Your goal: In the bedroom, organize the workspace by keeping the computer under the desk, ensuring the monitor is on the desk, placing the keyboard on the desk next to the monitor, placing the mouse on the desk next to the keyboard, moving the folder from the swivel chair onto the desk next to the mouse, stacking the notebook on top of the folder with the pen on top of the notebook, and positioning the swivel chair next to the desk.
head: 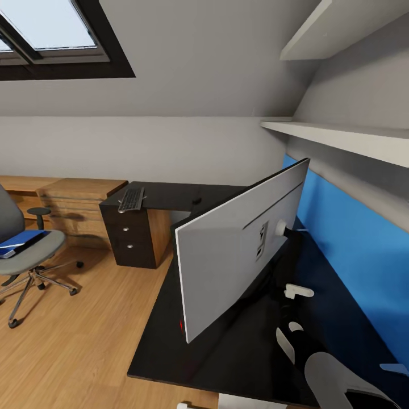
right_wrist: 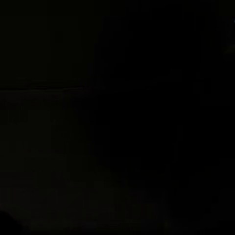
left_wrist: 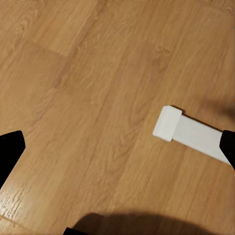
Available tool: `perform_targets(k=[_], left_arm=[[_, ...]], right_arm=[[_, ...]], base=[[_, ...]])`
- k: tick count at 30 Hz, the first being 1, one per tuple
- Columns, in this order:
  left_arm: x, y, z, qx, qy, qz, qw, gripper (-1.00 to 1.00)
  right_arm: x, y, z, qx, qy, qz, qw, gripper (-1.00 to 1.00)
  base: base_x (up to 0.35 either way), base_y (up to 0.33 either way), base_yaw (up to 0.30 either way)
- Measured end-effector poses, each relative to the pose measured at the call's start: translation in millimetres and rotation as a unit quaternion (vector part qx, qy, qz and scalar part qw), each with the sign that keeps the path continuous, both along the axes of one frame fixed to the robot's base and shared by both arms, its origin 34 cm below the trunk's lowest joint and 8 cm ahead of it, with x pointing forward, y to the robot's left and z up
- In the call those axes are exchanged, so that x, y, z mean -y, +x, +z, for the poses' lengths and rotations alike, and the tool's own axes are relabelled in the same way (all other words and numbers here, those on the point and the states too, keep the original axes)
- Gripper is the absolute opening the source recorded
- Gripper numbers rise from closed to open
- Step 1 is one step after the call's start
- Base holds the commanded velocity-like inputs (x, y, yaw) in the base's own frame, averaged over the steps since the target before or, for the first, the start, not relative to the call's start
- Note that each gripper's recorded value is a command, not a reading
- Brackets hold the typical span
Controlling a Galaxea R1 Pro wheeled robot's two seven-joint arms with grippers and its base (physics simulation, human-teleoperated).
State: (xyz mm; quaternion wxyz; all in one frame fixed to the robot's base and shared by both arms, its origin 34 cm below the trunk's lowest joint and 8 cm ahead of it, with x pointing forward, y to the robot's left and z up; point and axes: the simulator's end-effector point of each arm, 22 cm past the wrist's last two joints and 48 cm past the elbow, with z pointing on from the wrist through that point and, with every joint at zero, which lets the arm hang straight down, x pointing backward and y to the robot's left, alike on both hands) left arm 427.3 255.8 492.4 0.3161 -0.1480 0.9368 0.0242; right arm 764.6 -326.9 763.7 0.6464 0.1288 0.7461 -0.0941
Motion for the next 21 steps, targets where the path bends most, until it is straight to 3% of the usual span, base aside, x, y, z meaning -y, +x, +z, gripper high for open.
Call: perform_targets(k=[7,8,21], left_arm=[[0.0,0.0,-0.1,0.0,0.0,0.0,1.0,1.0],[0.0,0.0,-0.1,0.0,0.0,0.0,1.0,1.0],[0.1,0.8,-2.9,-0.003,0.0,0.0,1.0,1.0]], right_arm=[[0.0,-0.1,-0.2,0.0,0.001,-0.001,1.0,-1.0],[0.0,-0.1,-0.2,0.0,0.001,-0.001,1.0,1.0],[2.2,-0.4,-8.2,-0.004,0.008,-0.007,0.9999,1.0]], base=[[0.0,0.0,0.0],[0.0,0.0,0.0],[-0.024,0.0,0.0]])
